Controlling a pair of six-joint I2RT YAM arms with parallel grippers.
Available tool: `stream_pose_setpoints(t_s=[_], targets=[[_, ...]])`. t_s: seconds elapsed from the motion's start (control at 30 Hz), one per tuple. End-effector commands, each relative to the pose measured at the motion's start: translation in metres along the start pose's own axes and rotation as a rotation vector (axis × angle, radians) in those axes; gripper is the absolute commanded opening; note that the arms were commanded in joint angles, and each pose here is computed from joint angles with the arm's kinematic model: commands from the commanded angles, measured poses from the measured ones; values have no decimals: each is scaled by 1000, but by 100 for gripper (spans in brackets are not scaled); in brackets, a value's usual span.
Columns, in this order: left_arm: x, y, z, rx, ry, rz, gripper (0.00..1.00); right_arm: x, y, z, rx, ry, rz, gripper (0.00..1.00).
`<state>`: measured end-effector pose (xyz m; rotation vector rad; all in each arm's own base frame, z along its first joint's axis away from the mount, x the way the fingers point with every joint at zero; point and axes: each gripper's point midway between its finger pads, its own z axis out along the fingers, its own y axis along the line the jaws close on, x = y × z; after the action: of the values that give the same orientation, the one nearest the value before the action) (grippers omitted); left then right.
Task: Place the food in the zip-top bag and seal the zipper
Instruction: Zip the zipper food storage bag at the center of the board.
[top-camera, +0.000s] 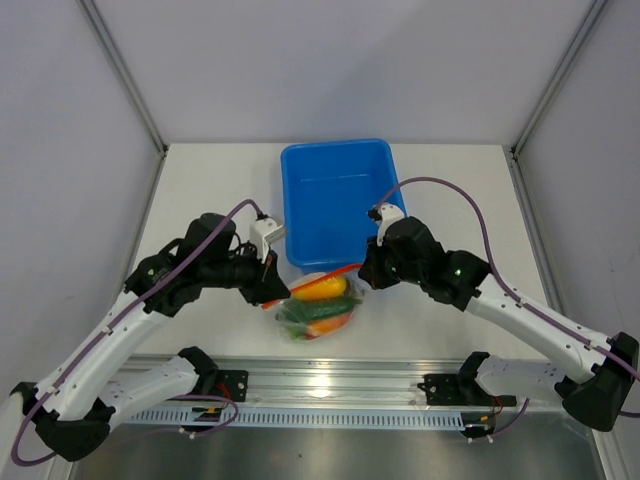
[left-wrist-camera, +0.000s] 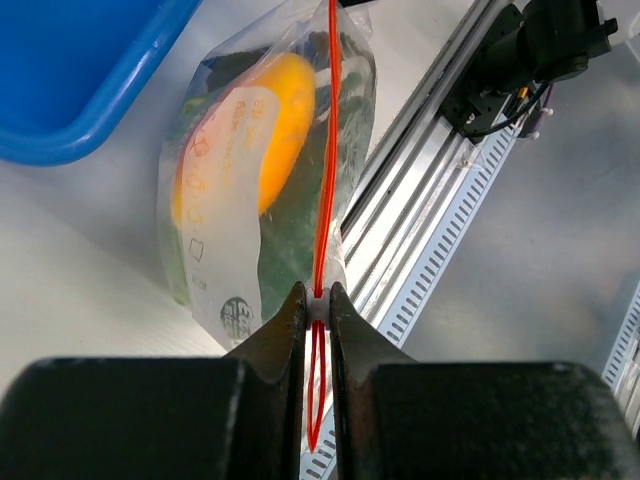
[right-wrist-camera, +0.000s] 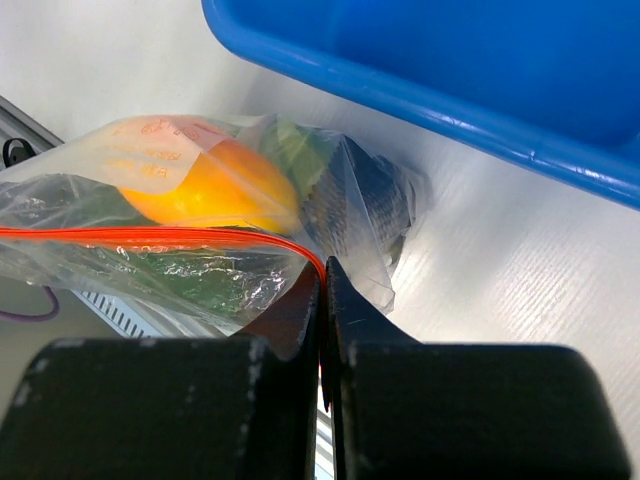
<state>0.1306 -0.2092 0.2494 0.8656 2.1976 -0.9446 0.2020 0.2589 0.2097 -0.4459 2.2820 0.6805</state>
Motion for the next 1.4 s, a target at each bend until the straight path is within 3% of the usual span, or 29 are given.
stream_pose_setpoints(t_s=[0.0,0.87,0.97,1.1,1.23,1.37], targets=[[4,-5,-11,-6,-23,-11,12,0,-20,-8,86,-20,11,0],[42,5,-35,-132,-37,-149,18,8,-17,-6,56,-18,0,0],[42,2,-34,-112,-36,-141,35,8,-13,-6,45,-19,-16,0],[29,-3,-36,-87,-68,-96,42,8,-6,-6,15,-20,-38,0],[-13,-13,-54,-79,-218,-1,56,9,0,-5,-15,-14,-54,0],[-42,-29,-46,21,-268,82,58,5,6,-8,-43,-26,-71,0]])
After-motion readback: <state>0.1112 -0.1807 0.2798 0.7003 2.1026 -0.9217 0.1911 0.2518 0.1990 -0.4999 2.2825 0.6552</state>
